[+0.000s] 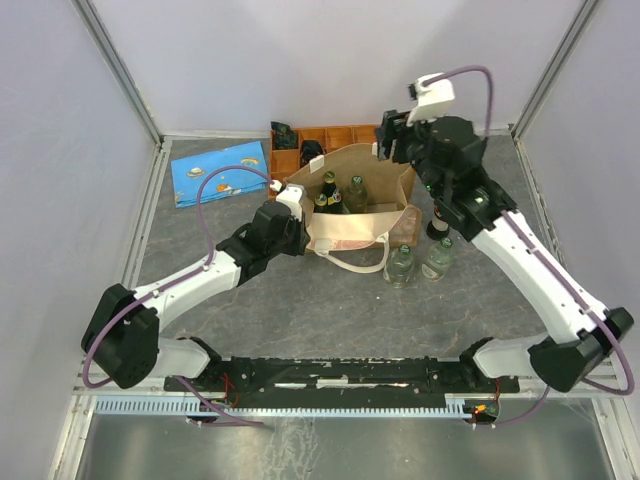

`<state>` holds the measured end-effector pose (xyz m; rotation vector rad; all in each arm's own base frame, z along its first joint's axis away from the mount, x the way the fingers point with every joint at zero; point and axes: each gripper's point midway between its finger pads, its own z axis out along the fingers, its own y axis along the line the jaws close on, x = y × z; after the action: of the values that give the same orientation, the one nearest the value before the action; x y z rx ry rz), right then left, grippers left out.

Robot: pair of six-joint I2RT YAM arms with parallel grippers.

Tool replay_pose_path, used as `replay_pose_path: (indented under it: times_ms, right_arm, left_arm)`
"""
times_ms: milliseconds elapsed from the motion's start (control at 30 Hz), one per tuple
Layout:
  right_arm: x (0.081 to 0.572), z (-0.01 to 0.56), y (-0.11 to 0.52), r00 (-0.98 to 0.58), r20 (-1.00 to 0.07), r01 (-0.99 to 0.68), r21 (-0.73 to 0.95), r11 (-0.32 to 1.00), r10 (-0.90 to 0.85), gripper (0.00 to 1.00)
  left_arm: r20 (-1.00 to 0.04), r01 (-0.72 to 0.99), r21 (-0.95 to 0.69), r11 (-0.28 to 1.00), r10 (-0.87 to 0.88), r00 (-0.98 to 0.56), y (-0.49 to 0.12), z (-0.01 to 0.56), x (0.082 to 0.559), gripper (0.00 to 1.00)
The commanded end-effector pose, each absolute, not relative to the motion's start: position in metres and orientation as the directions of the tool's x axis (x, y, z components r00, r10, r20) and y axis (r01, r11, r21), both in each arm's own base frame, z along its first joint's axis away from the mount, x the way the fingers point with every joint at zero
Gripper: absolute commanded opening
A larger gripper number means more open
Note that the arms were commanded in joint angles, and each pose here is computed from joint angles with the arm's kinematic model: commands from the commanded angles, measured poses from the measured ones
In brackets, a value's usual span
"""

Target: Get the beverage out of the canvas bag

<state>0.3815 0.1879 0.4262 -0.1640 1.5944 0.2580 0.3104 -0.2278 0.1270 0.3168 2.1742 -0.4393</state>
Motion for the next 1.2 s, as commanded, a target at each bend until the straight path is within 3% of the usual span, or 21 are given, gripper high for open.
replay_pose_path:
  times_ms: [0,200,467,733,1167]
  right_arm:
    - [0.381,0.387,0.230,-0.148,-0.989,-0.385,0.036,0.922,-0.024,0.65]
    - [0.386,0.336,0.264,-0.247,-0.967,-0.440,0.049,0.896,-0.069,0.59]
    - [0.410,0.290,0.275,-0.350,-0.933,-0.379,0.061,0.923,-0.082,0.59]
    - [0.429,0.257,0.274,-0.412,-0.904,-0.306,0.019,0.952,-0.114,0.68]
    - [0.441,0.233,0.258,-0.431,-0.893,-0.201,-0.048,0.978,-0.133,0.73]
  left_arm:
    - [-0.789,0.365,-0.175,0.915,0.092,-0.608,-0.219,0.120,0.304,0.03]
    - [-0.778,0.353,-0.175,0.919,0.091,-0.622,-0.217,0.114,0.302,0.03]
    - [-0.780,0.343,-0.173,0.923,0.085,-0.620,-0.215,0.113,0.302,0.03]
    - [-0.783,0.337,-0.175,0.925,0.077,-0.617,-0.213,0.114,0.301,0.03]
    - [-0.785,0.341,-0.179,0.923,0.075,-0.615,-0.215,0.113,0.301,0.03]
